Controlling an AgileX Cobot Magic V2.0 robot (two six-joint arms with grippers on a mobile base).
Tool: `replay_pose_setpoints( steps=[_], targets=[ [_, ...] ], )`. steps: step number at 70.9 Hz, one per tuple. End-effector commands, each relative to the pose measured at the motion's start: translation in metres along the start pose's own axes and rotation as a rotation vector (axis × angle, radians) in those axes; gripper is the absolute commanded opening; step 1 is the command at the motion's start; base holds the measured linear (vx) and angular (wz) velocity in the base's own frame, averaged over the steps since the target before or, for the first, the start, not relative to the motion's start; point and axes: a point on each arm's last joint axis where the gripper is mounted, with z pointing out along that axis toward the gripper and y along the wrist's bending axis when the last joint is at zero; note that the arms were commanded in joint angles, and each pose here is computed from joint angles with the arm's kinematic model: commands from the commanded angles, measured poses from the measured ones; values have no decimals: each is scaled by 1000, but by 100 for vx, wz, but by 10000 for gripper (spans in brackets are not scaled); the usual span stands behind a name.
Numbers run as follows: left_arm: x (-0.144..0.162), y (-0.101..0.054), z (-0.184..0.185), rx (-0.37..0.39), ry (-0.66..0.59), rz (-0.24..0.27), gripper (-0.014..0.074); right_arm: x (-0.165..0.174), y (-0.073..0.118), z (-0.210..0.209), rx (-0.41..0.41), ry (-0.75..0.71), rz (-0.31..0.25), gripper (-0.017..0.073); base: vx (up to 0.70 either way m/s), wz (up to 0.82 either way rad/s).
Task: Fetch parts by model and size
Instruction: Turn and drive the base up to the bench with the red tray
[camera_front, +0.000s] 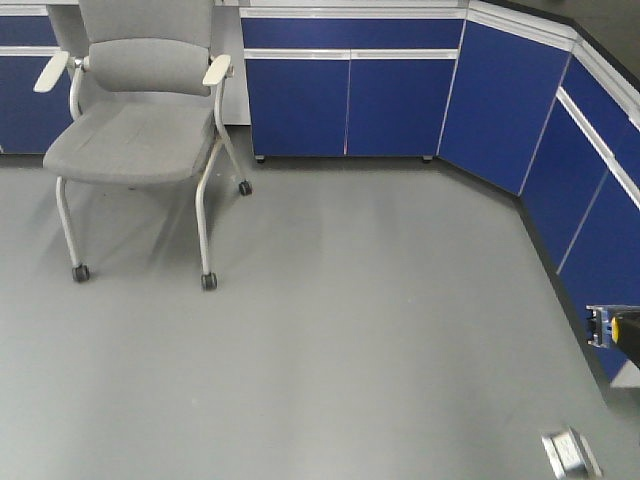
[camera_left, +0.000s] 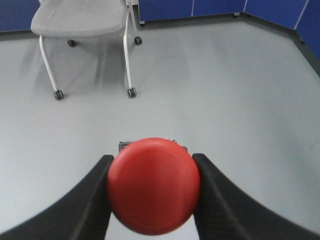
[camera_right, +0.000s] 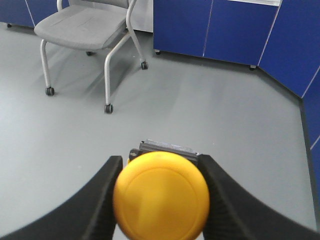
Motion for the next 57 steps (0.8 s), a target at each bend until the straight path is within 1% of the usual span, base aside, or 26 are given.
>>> replay_pose_setpoints(
  steps=[1,38,48,57],
  targets=[
    [-13,-1,-4,11,-82,0,-6,-14,-1,-4,8,-93,-14,-8,62,1],
    [-13,-1,-4,11,-83,0,-6,-14,-1,-4,9,-93,-15,-8,57,2],
    [-13,-1,-4,10,-82,0,-6,-14,-1,-4,9,-93,-15,-8,46,-20],
    [-13,-1,-4,10,-82,0,-6,-14,-1,-4,9,-93,-15,-8,40,-49]
  ],
)
